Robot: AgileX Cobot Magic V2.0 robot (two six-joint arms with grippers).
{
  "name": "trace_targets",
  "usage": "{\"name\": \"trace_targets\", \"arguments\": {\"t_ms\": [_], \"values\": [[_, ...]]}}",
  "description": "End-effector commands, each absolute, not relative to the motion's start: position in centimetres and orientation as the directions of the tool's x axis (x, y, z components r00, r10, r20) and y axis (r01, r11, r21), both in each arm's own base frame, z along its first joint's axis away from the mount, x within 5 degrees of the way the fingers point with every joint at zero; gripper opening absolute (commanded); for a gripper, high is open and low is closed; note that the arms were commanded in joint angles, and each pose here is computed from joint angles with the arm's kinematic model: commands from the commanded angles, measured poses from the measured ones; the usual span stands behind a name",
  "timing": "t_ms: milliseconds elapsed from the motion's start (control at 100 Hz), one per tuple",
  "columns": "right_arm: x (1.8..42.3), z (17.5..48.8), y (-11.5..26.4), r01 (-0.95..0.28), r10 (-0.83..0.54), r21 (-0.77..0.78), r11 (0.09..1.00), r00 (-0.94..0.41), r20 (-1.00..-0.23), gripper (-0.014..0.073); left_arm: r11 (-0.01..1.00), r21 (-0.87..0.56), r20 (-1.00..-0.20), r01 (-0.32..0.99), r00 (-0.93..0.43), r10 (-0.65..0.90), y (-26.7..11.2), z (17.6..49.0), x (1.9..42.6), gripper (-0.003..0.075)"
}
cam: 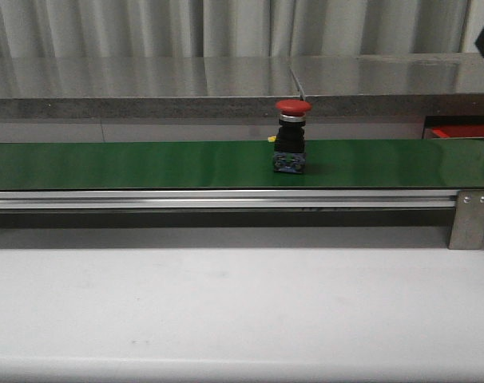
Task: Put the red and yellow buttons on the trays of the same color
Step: 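Lower the right gripper onto the red button on the conveyor and grasp it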
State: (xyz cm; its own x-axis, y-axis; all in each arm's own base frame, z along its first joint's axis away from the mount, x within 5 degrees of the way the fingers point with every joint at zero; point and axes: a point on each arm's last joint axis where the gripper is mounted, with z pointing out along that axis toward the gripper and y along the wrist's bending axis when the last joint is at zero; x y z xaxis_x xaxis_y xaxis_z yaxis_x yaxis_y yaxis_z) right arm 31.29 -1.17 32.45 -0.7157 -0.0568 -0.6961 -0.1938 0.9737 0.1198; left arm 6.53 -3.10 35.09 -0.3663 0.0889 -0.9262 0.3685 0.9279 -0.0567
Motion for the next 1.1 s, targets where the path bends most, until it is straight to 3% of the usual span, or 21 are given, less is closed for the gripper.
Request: {"name": "trace_targets", "arguments": {"t_ms": [0, 400, 890, 990, 1090], "values": [[31.0, 34.6, 0.4, -0.258, -0.11, 0.079, 0.963, -0.644, -0.757, 0.0593, 0.927, -0.073, -0.953, 0.369, -0.299, 0.044, -3.2, 36.4, 6.7, -0.002], [34.3, 32.2, 6.3, -0.492, -0.315, 0.125, 0.862, -0.711, -0.629, 0.0593, 0.927, -0.073, -0.953, 0.369, -0.299, 0.044, -3.2, 36.4, 6.7, -0.002], [39.3, 30.8, 10.4, -0.573, -0.392, 0.098, 0.814, -0.665, -0.636, 0.0587, 0.927, -0.073, -0.953, 0.369, -0.299, 0.044, -3.2, 36.4, 6.7, -0.002], [39.7, 30.1, 10.5, -0.57, -0.392, 0.104, 0.815, -0.674, -0.626, 0.0478, 0.927, -0.073, -0.953, 0.369, -0.299, 0.044, -3.2, 36.4, 6.7, -0.002], [39.9, 30.0, 10.5, -0.566, -0.387, 0.099, 0.818, -0.67, -0.633, 0.0277, 0.927, -0.073, -0.953, 0.369, -0.299, 0.044, -3.2, 36.4, 6.7, -0.002]]}}
